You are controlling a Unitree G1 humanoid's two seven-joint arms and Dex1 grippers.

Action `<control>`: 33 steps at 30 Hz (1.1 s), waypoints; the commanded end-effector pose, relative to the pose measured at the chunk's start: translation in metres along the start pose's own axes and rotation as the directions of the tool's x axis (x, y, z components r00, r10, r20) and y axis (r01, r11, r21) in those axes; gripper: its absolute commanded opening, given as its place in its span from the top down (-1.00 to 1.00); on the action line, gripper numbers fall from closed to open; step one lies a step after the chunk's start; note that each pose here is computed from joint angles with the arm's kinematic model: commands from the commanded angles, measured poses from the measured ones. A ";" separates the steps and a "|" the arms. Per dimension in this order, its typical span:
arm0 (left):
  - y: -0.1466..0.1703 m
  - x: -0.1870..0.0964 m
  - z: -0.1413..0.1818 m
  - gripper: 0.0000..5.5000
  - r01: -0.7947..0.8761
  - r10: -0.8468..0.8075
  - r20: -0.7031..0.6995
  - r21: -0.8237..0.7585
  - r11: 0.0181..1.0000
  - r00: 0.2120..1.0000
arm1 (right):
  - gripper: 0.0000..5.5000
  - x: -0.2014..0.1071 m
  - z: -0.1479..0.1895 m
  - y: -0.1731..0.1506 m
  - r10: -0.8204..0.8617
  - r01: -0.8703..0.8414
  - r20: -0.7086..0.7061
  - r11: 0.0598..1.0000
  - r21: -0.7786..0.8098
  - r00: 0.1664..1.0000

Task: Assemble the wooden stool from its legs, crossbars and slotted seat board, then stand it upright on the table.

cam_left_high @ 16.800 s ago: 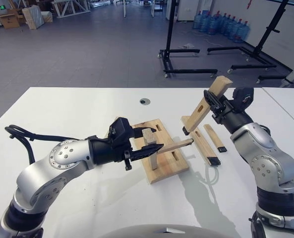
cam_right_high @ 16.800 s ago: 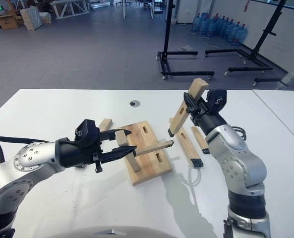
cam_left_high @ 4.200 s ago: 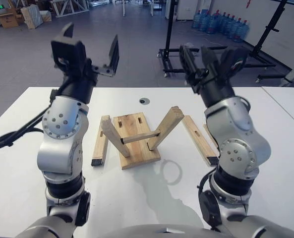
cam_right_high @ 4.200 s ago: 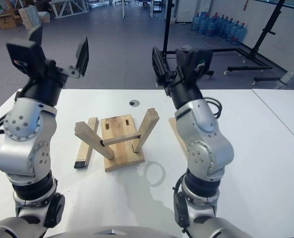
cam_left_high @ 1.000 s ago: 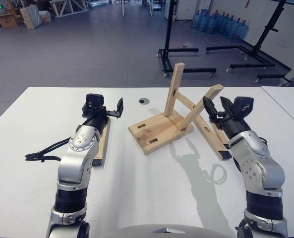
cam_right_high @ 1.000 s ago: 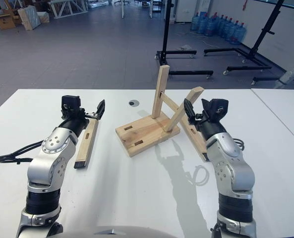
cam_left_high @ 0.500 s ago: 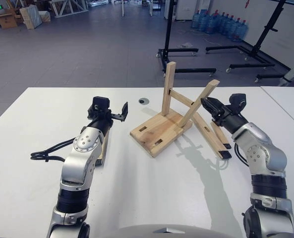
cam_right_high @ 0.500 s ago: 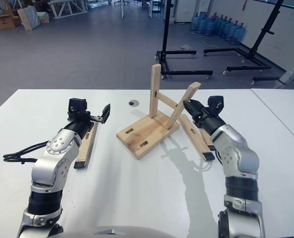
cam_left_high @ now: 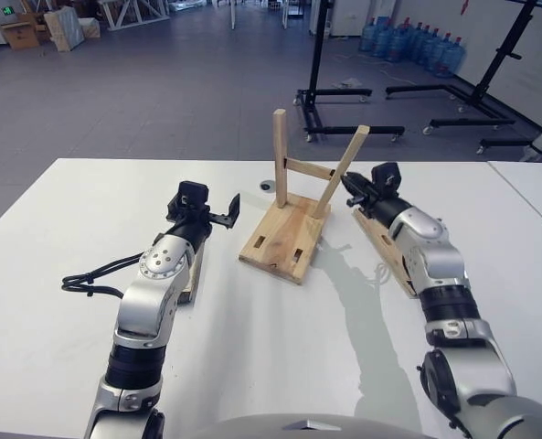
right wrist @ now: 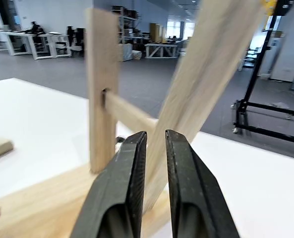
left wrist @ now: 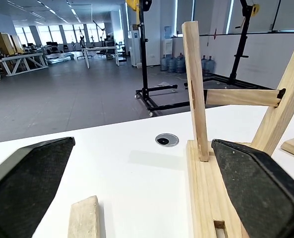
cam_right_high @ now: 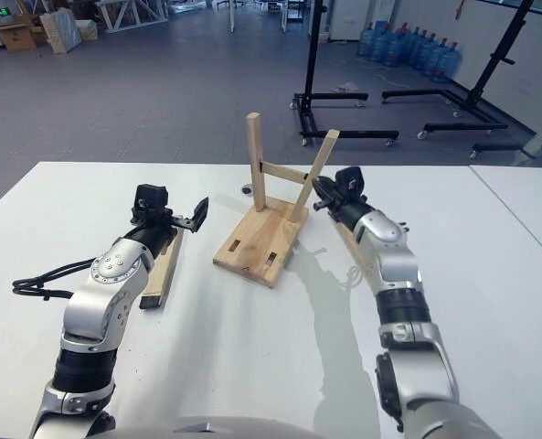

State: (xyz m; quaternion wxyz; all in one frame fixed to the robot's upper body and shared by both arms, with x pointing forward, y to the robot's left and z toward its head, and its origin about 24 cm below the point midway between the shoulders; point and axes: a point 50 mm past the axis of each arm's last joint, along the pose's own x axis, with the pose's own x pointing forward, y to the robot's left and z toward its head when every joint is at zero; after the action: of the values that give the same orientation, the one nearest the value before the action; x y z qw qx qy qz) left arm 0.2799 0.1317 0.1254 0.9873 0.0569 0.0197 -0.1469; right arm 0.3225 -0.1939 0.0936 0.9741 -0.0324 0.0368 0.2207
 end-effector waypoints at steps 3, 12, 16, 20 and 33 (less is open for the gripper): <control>-0.018 0.005 0.009 -0.85 0.209 -0.210 0.009 0.064 0.976 0.978 | 0.55 -0.037 0.019 0.005 -0.168 0.158 0.131 0.984 0.085 0.977; -0.040 0.071 -0.015 -0.85 0.537 -0.507 -0.178 0.313 0.783 0.843 | 0.42 -0.056 0.025 -0.021 -0.463 0.458 0.139 0.887 0.065 0.876; -0.023 0.087 -0.031 -0.85 0.640 -0.564 -0.320 0.229 0.734 0.761 | 0.42 -0.055 0.023 -0.019 -0.469 0.462 0.131 0.883 0.080 0.873; -0.020 0.086 -0.070 -0.85 0.661 -0.542 -0.453 0.157 0.734 0.708 | 0.42 -0.053 0.020 -0.017 -0.472 0.464 0.115 0.881 0.092 0.874; 0.035 0.021 -0.088 -0.85 0.290 -0.202 -0.379 0.190 0.938 0.903 | 0.42 -0.072 0.015 -0.026 -0.563 0.558 0.086 0.827 0.071 0.822</control>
State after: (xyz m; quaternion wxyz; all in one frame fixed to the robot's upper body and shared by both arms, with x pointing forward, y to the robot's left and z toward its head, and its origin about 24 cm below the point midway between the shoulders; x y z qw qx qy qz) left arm 0.3259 0.1653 0.0494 0.9246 0.2062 0.1588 -0.2783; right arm 0.2734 -0.2413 0.1140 0.9980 -0.0017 -0.0222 -0.0596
